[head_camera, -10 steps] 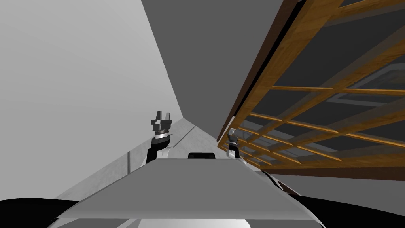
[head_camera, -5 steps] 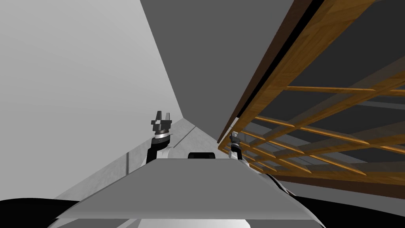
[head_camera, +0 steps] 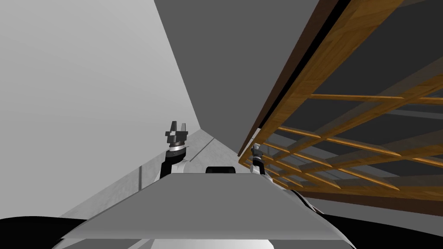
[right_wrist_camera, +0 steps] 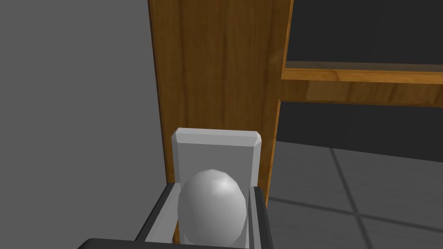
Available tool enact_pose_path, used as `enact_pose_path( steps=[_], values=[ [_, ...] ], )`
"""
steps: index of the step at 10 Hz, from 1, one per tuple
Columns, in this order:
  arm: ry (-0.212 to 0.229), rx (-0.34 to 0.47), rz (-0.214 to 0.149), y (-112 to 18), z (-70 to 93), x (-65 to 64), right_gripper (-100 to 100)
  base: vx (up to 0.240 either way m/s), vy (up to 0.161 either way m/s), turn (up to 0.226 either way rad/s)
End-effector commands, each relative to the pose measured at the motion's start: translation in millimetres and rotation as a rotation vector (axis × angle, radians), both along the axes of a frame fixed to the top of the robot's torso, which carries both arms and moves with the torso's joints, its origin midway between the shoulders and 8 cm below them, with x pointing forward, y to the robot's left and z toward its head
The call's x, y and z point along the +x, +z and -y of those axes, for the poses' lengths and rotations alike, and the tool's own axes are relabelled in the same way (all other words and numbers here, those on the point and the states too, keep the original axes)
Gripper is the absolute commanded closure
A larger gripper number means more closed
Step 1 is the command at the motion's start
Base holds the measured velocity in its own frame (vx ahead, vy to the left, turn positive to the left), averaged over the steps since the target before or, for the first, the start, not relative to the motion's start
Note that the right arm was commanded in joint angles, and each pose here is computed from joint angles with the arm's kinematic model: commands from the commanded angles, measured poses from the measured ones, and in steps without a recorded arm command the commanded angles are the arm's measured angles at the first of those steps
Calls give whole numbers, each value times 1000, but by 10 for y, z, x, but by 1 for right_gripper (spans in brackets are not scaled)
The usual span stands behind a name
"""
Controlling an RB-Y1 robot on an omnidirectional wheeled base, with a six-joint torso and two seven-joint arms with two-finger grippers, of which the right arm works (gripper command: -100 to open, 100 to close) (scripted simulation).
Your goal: Pull the door open
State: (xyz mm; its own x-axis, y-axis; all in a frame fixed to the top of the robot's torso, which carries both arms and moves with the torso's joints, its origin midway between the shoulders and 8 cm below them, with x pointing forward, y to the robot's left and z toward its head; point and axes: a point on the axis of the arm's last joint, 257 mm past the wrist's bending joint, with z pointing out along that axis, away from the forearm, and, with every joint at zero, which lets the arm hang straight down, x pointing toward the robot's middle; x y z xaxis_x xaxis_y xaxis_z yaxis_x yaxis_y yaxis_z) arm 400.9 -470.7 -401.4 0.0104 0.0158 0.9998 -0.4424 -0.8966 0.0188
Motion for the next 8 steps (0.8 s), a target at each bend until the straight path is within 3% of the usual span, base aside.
enact_pose_path(
  steps=[1,4,8],
  values=[
    [27,2,3,6,-72,34,100,-118,-15,57],
    [69,6,6,12,-183,80,100,-217,-9,62],
    [158,15,9,15,-432,161,100,-263,-20,74]
  ],
)
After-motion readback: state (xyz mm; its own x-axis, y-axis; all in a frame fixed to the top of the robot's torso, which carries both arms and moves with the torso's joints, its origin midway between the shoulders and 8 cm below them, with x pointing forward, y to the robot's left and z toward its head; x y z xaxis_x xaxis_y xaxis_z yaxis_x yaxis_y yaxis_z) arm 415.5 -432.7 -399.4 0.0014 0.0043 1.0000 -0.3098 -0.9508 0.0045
